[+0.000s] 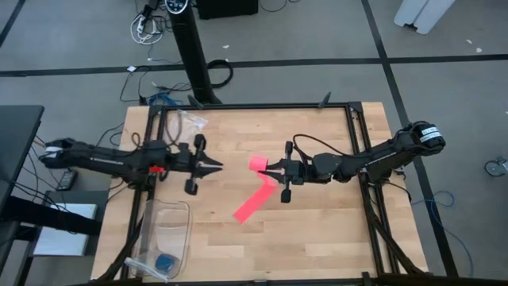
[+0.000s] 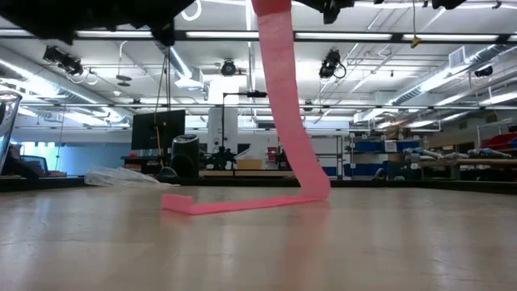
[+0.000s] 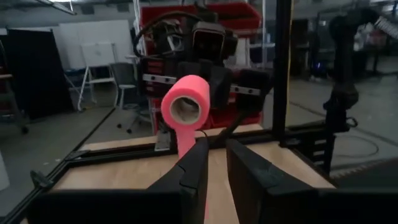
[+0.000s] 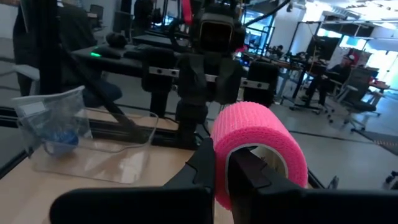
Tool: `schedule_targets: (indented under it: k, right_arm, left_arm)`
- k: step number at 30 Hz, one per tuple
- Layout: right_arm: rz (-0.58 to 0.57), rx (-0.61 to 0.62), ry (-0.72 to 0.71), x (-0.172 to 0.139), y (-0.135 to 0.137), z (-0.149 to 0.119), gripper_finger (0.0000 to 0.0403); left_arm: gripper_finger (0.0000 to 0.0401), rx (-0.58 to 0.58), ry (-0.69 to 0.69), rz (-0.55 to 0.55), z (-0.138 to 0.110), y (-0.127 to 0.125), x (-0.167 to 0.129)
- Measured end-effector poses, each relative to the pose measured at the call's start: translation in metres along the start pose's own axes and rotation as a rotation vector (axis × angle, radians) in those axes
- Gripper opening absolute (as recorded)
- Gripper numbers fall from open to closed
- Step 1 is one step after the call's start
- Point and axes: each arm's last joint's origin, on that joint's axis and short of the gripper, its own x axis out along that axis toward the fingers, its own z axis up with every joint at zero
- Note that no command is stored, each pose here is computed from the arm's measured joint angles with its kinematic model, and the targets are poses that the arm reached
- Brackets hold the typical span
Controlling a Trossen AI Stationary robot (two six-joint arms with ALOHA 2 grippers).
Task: Roll bandage
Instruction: Roll the pink bandage
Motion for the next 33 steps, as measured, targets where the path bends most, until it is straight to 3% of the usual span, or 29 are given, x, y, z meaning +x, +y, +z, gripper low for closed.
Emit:
schedule_targets:
  k: [7, 12, 15, 33]
  right_arm:
    - [0.021, -0.023, -0.006, -0.002, 0.006, 0.001, 0.0019]
    - [0.044, -0.031, -0.015, -0.005, 0.013, 0.003, 0.0018]
    - [0.054, -0.032, -0.017, -0.006, 0.016, 0.004, 0.0018]
    - [0.092, -0.022, -0.05, -0.007, 0.019, 0.007, 0.0018]
  left_arm:
    - [0.0056, 0.02, 0.053, 0.055, 0.009, 0.007, 0.045]
    - [0.0012, 0.048, 0.102, 0.046, 0.003, 0.008, 0.066]
    - [0.0008, 0.049, 0.071, 0.006, 0.002, 0.006, 0.075]
    - [0.0002, 0.048, -0.002, -0.099, 0.01, -0.005, 0.083]
